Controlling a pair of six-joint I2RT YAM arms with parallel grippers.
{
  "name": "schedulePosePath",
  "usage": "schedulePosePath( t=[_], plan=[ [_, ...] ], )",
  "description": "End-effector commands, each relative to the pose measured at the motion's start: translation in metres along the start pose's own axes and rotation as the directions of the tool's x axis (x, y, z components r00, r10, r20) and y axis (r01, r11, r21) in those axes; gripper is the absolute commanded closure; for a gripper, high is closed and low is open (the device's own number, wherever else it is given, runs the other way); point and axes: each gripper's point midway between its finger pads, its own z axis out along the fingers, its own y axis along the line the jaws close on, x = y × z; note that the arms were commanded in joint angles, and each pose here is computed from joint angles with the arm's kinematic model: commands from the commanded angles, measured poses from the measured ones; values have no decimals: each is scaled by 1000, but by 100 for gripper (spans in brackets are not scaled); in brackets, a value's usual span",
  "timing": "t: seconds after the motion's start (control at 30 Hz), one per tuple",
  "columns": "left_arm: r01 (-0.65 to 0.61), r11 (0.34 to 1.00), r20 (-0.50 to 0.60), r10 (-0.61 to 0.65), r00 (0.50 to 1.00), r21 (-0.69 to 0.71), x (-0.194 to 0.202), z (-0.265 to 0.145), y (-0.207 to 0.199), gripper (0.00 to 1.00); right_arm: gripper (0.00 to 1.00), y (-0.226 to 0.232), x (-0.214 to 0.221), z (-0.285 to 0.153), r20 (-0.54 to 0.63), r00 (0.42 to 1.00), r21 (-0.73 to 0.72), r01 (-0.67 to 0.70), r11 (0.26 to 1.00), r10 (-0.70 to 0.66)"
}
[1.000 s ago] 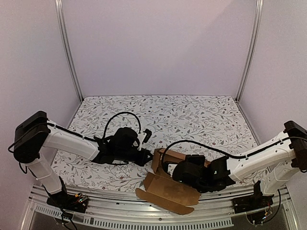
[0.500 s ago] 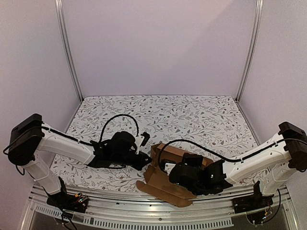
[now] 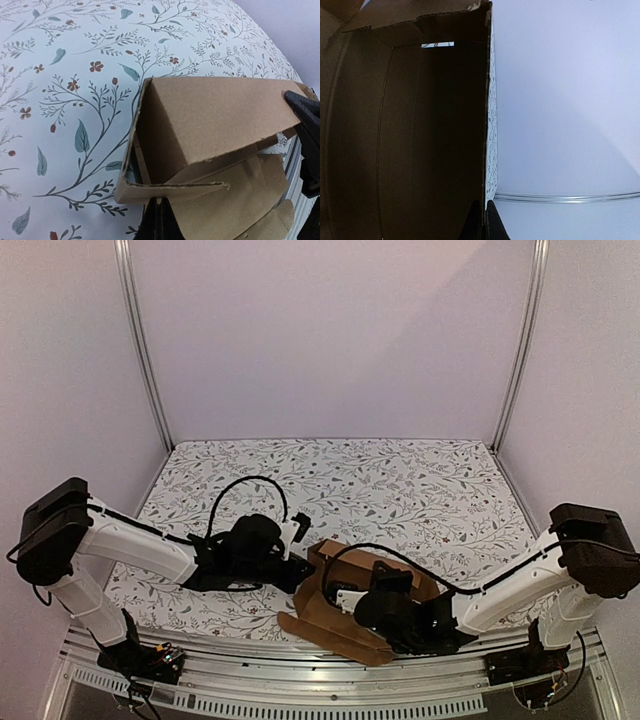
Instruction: Fold the paper box
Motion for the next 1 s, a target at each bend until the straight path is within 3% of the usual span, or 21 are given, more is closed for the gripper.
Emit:
schedulePosePath(
  t=[0.0,0.2,0.33,0.47,0.97],
  plan=[
    [-35,999,41,35,999,-20,-14,-7,-2,100,100,1,-5,0,23,1000,42,3,999,-4],
    [-42,994,45,47,998,-98,-16,-23,11,99,100,4,-5,0,27,999,45,20,999,-21],
    [-57,988,60,66,996,-140,-21,-31,18,86,100,3,-5,0,28,999,48,18,999,-20],
    [-97,980,47,107,993,-176,-20,-29,24,82,100,3,-4,0,27,999,51,18,999,-20],
    [-141,985,68,148,987,-98,-11,-5,19,64,100,-4,-9,-2,41,999,58,9,998,-12]
  ],
)
